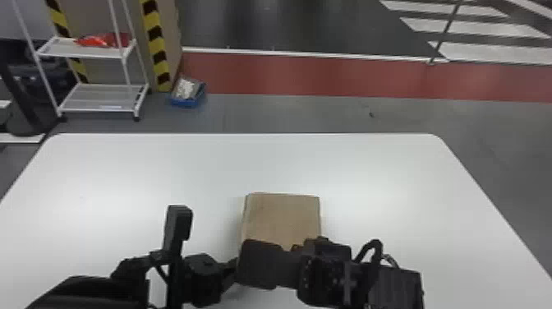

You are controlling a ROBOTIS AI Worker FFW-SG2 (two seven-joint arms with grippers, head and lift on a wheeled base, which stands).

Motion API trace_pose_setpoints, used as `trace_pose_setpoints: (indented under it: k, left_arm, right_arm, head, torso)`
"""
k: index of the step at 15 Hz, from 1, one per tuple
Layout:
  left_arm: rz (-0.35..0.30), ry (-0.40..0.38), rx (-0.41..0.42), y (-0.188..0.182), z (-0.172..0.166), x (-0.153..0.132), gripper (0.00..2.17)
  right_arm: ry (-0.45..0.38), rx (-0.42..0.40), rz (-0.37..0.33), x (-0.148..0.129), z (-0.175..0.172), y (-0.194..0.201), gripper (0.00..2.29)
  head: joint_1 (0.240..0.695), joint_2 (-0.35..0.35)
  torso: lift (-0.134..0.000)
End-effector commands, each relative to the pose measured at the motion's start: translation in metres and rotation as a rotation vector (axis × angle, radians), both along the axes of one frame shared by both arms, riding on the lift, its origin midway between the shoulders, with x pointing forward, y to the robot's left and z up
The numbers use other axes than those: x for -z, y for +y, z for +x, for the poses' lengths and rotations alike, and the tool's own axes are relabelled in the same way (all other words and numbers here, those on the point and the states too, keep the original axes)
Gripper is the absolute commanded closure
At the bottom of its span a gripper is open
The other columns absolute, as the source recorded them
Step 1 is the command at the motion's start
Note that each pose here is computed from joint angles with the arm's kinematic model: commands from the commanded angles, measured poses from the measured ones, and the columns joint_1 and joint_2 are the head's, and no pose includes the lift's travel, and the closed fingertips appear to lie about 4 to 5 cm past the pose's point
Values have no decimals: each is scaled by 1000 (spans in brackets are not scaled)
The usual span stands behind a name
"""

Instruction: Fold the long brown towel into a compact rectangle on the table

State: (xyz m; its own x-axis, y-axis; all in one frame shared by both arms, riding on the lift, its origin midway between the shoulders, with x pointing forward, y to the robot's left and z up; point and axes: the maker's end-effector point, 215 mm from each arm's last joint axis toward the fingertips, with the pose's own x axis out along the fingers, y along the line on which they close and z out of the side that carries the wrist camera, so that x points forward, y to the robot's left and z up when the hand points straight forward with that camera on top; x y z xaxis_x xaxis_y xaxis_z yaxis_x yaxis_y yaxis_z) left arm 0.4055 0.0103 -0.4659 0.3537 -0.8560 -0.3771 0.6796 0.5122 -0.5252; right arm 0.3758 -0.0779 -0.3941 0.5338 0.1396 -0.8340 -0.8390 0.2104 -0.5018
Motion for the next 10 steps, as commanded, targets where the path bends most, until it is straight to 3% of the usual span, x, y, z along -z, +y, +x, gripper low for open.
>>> trace_pose_setpoints:
  k: [1, 10]
  left_arm:
    - [0, 1, 1, 0, -1, 0, 1916]
    - [0, 3, 2, -1, -3, 1, 1916]
  right_arm:
    - [4, -5, -6, 2, -3, 2, 1089]
    - [-7, 5, -51, 5, -6, -11, 947]
  head:
    - [695, -99]
    - [695, -110]
  torso:
    - [-125]
    - [-125]
